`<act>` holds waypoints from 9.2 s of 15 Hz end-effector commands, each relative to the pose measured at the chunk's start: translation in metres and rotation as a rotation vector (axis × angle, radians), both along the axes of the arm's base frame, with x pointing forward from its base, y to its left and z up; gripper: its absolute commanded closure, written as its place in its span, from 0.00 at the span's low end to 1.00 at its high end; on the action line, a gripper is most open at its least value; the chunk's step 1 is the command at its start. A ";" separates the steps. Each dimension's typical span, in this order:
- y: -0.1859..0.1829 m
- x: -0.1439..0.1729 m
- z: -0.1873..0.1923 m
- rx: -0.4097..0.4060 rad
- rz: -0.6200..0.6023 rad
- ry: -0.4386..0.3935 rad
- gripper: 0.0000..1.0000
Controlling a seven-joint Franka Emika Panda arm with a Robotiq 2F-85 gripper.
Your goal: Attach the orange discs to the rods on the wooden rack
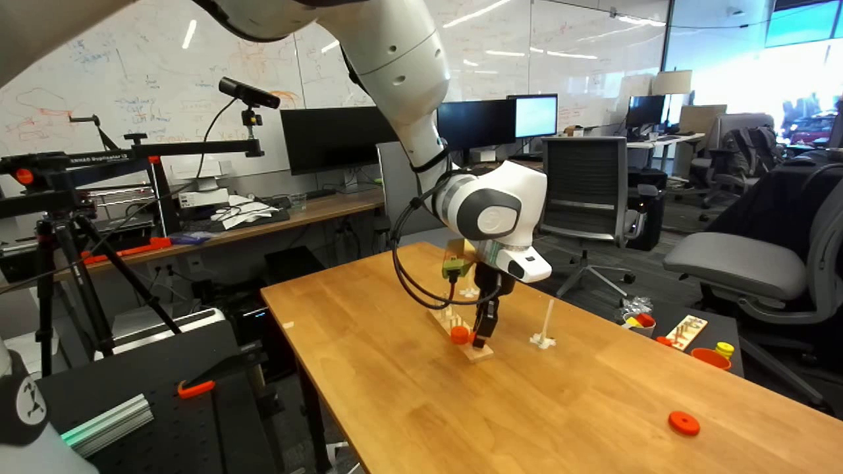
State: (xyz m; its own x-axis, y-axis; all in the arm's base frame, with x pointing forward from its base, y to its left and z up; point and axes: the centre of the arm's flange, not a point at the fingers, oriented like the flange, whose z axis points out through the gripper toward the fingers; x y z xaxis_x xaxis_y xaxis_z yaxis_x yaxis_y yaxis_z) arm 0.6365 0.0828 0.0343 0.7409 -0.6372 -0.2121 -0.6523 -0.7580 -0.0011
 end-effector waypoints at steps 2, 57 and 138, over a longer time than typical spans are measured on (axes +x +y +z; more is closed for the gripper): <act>0.006 -0.010 0.014 -0.001 0.026 -0.017 0.83; -0.006 -0.001 -0.013 -0.023 0.008 0.013 0.83; 0.003 0.022 -0.018 -0.061 0.049 -0.041 0.83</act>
